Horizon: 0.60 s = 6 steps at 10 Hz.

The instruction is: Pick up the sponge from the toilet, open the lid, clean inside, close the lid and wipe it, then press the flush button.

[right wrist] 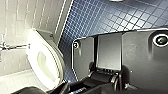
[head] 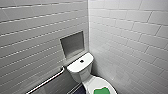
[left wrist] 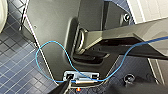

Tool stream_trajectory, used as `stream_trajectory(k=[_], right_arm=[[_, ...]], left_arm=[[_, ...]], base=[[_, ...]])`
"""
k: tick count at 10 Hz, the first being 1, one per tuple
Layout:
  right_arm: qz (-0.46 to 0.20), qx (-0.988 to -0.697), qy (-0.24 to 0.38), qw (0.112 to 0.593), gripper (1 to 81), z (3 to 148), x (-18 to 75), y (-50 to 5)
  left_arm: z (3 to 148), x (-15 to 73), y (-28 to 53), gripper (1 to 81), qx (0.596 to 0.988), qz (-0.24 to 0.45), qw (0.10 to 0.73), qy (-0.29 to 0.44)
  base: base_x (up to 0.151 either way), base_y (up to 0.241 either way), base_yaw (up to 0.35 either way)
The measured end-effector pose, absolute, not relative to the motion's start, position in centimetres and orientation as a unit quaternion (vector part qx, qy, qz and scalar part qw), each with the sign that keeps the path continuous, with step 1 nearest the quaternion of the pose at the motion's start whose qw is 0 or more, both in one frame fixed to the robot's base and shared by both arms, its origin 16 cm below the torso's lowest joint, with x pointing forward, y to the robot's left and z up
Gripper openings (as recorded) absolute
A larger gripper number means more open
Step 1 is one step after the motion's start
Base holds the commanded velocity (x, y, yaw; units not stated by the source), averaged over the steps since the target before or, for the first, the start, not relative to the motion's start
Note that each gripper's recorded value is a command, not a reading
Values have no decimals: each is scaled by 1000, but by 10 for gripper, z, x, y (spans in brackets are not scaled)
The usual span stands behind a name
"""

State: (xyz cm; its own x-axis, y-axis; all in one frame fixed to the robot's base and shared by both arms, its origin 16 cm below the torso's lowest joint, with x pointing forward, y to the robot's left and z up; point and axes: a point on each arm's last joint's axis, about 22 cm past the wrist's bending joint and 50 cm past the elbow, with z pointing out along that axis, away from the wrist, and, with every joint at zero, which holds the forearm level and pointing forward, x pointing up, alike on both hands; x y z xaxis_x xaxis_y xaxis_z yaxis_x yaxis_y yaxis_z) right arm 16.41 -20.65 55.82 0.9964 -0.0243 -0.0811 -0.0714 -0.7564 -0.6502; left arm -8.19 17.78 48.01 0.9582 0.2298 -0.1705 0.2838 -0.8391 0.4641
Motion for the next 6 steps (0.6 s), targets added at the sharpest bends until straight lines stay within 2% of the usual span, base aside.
stream_trajectory(k=[4,6], right_arm=[[-36,-927,14,374,811,574,281,-177],[-47,-928,19,370,811,569,307,-177]], left_arm=[[463,-66,182,811,961,-45,238,130],[449,-47,184,811,964,-33,231,127]], base=[[0,0,0],[0,0,0]])
